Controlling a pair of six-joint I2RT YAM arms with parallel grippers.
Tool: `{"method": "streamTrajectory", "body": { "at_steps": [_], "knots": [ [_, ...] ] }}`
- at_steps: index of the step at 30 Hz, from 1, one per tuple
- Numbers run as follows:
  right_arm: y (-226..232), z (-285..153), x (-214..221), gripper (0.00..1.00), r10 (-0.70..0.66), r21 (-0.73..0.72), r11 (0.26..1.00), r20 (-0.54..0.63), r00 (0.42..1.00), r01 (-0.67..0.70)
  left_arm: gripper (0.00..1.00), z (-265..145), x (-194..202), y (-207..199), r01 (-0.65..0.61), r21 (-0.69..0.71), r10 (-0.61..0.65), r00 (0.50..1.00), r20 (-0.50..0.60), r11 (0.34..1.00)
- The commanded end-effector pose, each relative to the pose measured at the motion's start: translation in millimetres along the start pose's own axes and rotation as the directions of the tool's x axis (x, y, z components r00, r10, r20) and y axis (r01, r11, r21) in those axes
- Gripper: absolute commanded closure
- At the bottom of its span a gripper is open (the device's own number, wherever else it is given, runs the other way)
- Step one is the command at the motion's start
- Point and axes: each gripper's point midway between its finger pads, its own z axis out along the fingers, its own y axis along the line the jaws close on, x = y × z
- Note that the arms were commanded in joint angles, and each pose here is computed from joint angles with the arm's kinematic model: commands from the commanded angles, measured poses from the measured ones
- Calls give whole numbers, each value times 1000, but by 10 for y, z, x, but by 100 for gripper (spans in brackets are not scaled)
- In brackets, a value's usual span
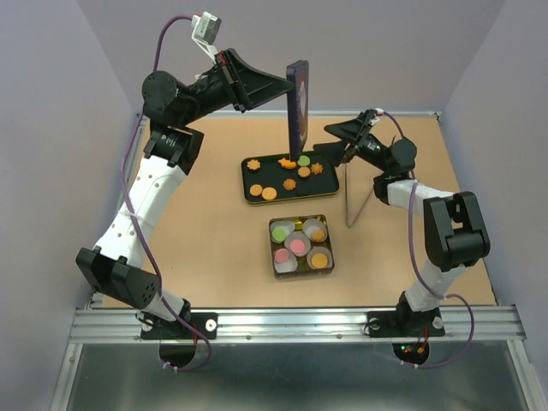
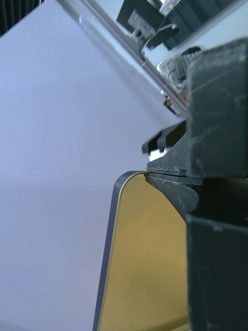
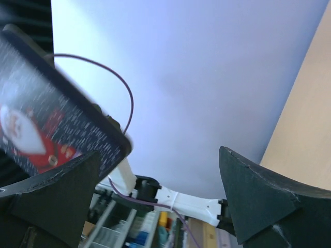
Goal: Pack the cookies
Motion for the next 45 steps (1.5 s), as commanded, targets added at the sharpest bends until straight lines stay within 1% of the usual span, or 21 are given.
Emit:
{"method": "streamTrajectory", "body": {
  "at_steps": [1, 7, 9, 10, 12, 16, 22, 28, 29, 33, 36, 42, 43, 45],
  "knots": [
    [1015, -170, 467, 0, -390, -413, 845, -41, 920, 340, 100, -114, 6, -538, -48, 198, 51, 999, -11, 979],
    [1271, -148, 471, 0, -434, -466, 799, -5, 901, 382, 100, -167, 95, -507, 1, 233, 1, 1000, -6, 972],
    [1345, -142, 483, 0, -444, -481, 786, -1, 896, 389, 100, -184, 91, -526, -6, 244, 5, 1000, 6, 970],
    [1372, -140, 483, 0, -446, -485, 782, 2, 895, 391, 100, -186, 100, -516, 14, 246, -16, 1000, 6, 969],
    [1397, -127, 482, 0, -443, -492, 780, 1, 897, 386, 100, -200, 99, -544, 5, 268, -9, 1000, 16, 963],
    [1443, -93, 526, 0, -450, -509, 771, -9, 893, 384, 100, -214, 127, -495, 28, 287, -36, 999, 23, 957],
    [1501, -67, 605, 0, -459, -528, 760, -23, 888, 379, 100, -255, 198, -413, 84, 328, -96, 995, 22, 941],
    [1657, -106, 722, 1, -477, -554, 738, -25, 879, 385, 100, -279, 218, -377, 81, 346, -100, 994, 35, 935],
    [1700, -116, 758, 1, -478, -562, 733, -26, 878, 382, 100, -275, 228, -361, 85, 346, -103, 994, 33, 934],
    [1785, -145, 871, 8, -491, -578, 721, -38, 870, 382, 100, -292, 270, -294, 114, 354, -133, 991, 29, 928],
    [1842, -176, 948, 14, -501, -586, 716, -52, 864, 380, 100, -297, 292, -249, 114, 354, -134, 990, 34, 928],
    [1843, -240, 1098, 21, -517, -581, 722, -93, 851, 375, 100, -296, 325, -130, 134, 339, -156, 987, 39, 931],
    [1862, -262, 1137, 24, -523, -583, 719, -97, 847, 378, 100, -300, 331, -109, 138, 334, -162, 986, 44, 933],
    [1839, -289, 1162, 26, -513, -575, 730, -105, 852, 368, 100, -310, 333, -72, 139, 326, -165, 985, 54, 935]
  ]
}}
